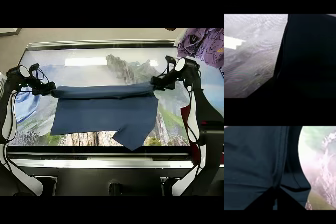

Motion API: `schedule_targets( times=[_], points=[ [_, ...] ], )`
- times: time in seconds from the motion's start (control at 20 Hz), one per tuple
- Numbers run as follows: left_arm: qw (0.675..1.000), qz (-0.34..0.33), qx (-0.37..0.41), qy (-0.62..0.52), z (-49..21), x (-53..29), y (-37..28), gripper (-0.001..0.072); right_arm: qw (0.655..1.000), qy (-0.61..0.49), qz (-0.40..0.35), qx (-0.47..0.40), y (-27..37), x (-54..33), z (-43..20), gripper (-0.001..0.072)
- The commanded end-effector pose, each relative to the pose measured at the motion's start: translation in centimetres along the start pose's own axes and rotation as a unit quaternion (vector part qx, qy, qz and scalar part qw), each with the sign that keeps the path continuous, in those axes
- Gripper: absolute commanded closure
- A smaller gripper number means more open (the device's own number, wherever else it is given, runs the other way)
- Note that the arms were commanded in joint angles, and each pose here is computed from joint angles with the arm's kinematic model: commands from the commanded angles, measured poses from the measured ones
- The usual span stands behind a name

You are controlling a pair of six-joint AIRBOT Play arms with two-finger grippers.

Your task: Fold the clothes and pants, and hang the long-sleeved shirts on hangers.

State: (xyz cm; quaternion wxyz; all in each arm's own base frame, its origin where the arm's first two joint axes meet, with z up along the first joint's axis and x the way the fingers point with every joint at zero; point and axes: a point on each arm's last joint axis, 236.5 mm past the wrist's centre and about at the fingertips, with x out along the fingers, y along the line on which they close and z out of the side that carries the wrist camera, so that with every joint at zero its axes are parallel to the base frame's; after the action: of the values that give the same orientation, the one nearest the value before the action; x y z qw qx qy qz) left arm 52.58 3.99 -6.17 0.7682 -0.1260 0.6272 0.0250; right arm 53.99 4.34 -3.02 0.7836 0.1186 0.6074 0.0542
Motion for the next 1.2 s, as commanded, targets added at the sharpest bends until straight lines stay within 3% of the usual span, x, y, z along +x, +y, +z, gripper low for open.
schedule_targets(
  times=[0.0, 0.35, 0.4, 0.45, 0.5, 0.55, 0.65, 0.7, 0.9, 1.05, 1.15],
  points=[
    [0.996, 0.003, 0.000, 0.087, -3.9, 1.1, 0.4, 0.0693, 0.997, 0.072, -0.007, 0.003, -0.7, 1.7, -3.2, 0.0682],
    [0.988, -0.031, -0.014, 0.150, -6.5, 3.8, -0.8, 0.0689, 0.993, 0.115, -0.003, 0.012, -1.1, 4.2, -4.9, 0.0681],
    [0.988, -0.039, -0.016, 0.152, -6.5, 3.9, -1.2, 0.0649, 0.993, 0.120, 0.000, 0.014, -1.1, 4.4, -5.2, 0.0680],
    [0.987, -0.047, -0.018, 0.150, -6.4, 3.9, -1.6, 0.0574, 0.992, 0.123, 0.003, 0.016, -0.9, 4.5, -5.3, 0.0672],
    [0.987, -0.060, -0.020, 0.146, -6.2, 3.8, -2.2, 0.0315, 0.992, 0.122, 0.009, 0.017, -0.6, 4.5, -5.3, 0.0617],
    [0.987, -0.073, -0.022, 0.139, -5.7, 3.4, -2.8, 0.0110, 0.992, 0.121, 0.014, 0.018, -0.3, 4.4, -5.2, 0.0553],
    [0.991, -0.085, -0.022, 0.105, -3.6, 1.4, -3.3, 0.0090, 0.993, 0.113, 0.020, 0.015, 0.1, 3.2, -4.9, 0.0399],
    [0.993, -0.087, -0.019, 0.078, -2.1, -0.2, -3.3, 0.0088, 0.995, 0.102, 0.018, 0.001, 0.2, 2.0, -4.5, 0.0355],
    [0.995, -0.085, -0.044, -0.041, 1.7, -9.8, 0.2, 0.0088, 0.999, 0.031, 0.000, -0.025, -2.1, -6.9, -2.6, 0.0349],
    [0.990, -0.076, -0.108, -0.050, -1.3, -13.0, 5.5, 0.0089, 0.998, 0.021, 0.044, 0.035, -5.5, -11.3, -5.3, 0.0347],
    [0.980, -0.100, -0.161, -0.054, -4.3, -13.1, 7.3, 0.0089, 0.992, 0.041, 0.077, 0.088, -7.0, -11.5, -9.7, 0.0288]
  ],
)
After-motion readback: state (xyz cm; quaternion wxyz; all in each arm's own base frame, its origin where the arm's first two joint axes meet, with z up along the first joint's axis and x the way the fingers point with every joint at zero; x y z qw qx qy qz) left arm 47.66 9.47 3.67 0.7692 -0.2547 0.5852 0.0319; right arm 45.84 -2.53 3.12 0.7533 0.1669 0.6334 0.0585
